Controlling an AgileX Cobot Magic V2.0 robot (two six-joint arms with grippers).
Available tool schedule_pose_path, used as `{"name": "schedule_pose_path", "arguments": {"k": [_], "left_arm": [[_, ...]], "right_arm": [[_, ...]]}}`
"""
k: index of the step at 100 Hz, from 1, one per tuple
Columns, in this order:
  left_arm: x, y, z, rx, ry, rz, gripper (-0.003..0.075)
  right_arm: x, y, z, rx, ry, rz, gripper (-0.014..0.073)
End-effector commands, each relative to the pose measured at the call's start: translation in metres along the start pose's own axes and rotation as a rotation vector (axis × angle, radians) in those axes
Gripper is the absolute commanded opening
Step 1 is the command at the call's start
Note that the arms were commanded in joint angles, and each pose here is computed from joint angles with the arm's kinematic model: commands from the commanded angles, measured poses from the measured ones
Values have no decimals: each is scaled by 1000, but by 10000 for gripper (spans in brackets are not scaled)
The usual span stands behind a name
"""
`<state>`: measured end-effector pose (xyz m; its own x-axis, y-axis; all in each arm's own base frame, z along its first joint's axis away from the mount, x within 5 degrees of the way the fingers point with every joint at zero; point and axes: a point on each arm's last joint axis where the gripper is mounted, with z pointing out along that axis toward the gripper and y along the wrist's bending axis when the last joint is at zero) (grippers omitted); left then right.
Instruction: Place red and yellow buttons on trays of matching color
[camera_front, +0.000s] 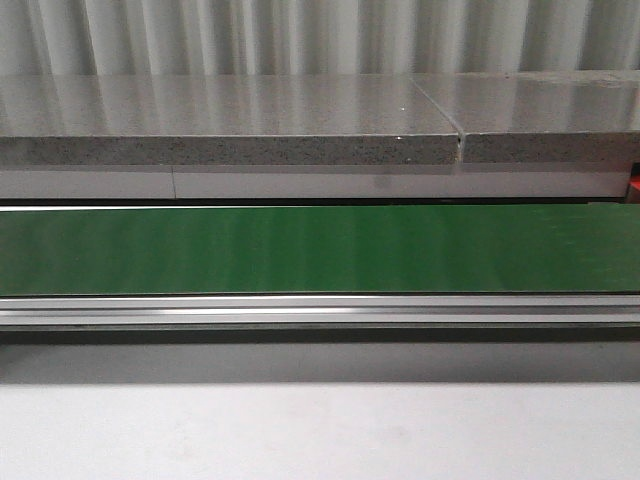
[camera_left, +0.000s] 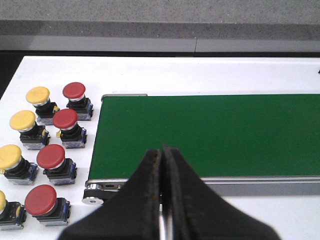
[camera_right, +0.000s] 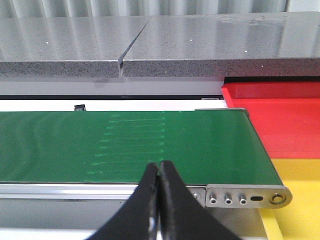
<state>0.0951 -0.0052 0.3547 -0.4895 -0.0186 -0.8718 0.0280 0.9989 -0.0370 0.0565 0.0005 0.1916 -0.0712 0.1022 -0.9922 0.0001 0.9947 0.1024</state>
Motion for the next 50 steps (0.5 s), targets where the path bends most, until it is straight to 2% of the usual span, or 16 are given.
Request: {"name": "schedule_pose_path", "arguments": {"k": [1, 42, 50], "left_arm": [[-17, -2, 1, 16, -78, -4, -20], [-13, -3, 21, 8, 32, -2, -18], [-10, -3, 24, 5, 71, -1, 22]], "right_arm": [[-8, 1, -1, -9, -94, -8, -67], [-8, 1, -1, -9, -94, -8, -67], [-8, 1, -1, -9, -94, -8, -67]]}}
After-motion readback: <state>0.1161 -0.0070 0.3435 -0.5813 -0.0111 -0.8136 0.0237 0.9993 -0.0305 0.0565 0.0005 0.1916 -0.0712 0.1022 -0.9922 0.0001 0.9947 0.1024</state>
